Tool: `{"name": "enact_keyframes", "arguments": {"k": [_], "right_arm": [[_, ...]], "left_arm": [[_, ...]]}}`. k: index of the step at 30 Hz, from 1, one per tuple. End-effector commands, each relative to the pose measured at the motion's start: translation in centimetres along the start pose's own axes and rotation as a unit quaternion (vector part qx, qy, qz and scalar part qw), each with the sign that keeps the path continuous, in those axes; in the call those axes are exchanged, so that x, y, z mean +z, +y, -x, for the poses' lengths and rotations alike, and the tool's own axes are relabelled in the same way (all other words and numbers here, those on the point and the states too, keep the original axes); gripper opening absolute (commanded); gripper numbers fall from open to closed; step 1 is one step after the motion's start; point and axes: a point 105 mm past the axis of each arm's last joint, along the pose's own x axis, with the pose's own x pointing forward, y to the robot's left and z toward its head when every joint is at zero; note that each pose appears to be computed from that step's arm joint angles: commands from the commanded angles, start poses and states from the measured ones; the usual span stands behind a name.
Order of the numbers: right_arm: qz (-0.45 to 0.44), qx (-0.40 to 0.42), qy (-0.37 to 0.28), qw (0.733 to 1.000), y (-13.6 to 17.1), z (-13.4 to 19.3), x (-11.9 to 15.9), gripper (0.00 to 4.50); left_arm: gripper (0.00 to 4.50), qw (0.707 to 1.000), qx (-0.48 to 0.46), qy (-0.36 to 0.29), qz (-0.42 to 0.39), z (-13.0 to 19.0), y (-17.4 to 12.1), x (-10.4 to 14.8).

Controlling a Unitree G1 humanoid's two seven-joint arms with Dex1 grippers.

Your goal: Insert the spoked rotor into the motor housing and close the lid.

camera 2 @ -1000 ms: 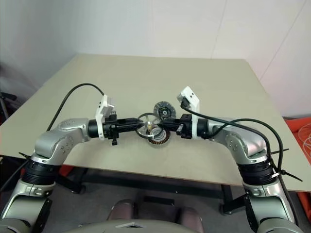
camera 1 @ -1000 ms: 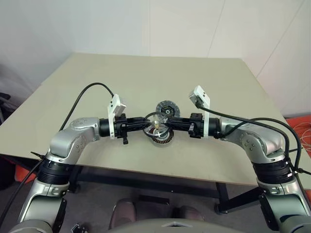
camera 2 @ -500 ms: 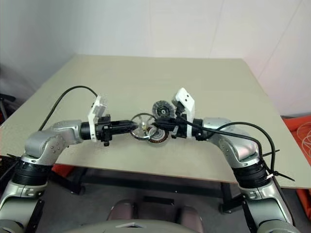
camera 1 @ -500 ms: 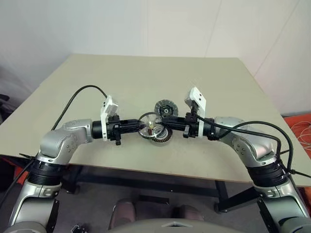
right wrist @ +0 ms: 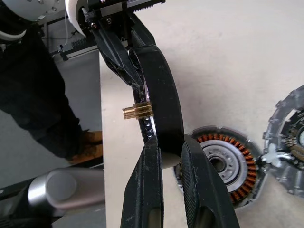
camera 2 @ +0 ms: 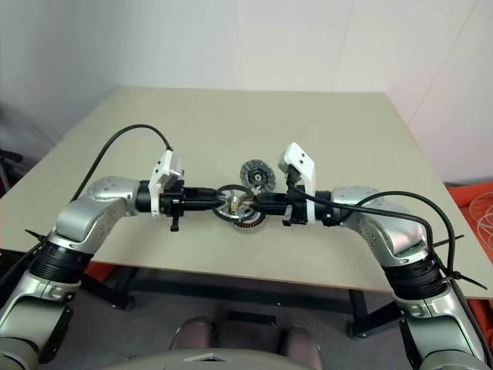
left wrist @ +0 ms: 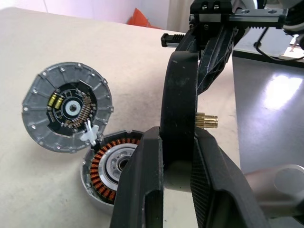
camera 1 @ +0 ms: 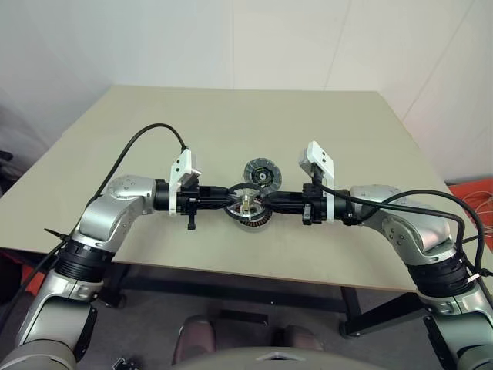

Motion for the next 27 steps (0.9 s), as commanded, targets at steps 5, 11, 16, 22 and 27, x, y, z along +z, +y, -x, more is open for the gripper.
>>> {"name": "enact_keyframes", "arguments": {"k": [5, 11, 16, 22, 27], "right_arm": [[0.010, 0.059, -0.018, 0.998, 1.8, 0.0, 1.1, 0.20], [0.012, 0.061, -0.015, 0.998, 1.8, 0.0, 1.0, 0.20], [0.013, 0.057, -0.013, 0.998, 1.7, -0.2, 0.9, 0.20], [0.020, 0.034, -0.011, 0.999, 0.9, -0.3, 0.8, 0.20], [0.032, 0.000, -0.013, 0.999, -0.3, -0.4, 0.8, 0.20]], "left_arm": [[2.10, 0.998, 0.027, 0.041, -0.045, 1.0, 0.8, 0.3], [4.07, 0.996, 0.019, 0.045, -0.078, 0.9, 0.7, 0.6], [4.50, 0.986, 0.040, 0.042, -0.155, 0.7, 1.6, 1.2], [4.50, 0.989, 0.050, 0.034, -0.136, 1.7, 2.1, 1.4], [4.50, 0.996, 0.069, 0.015, -0.062, 3.7, 2.6, 1.9]]}}
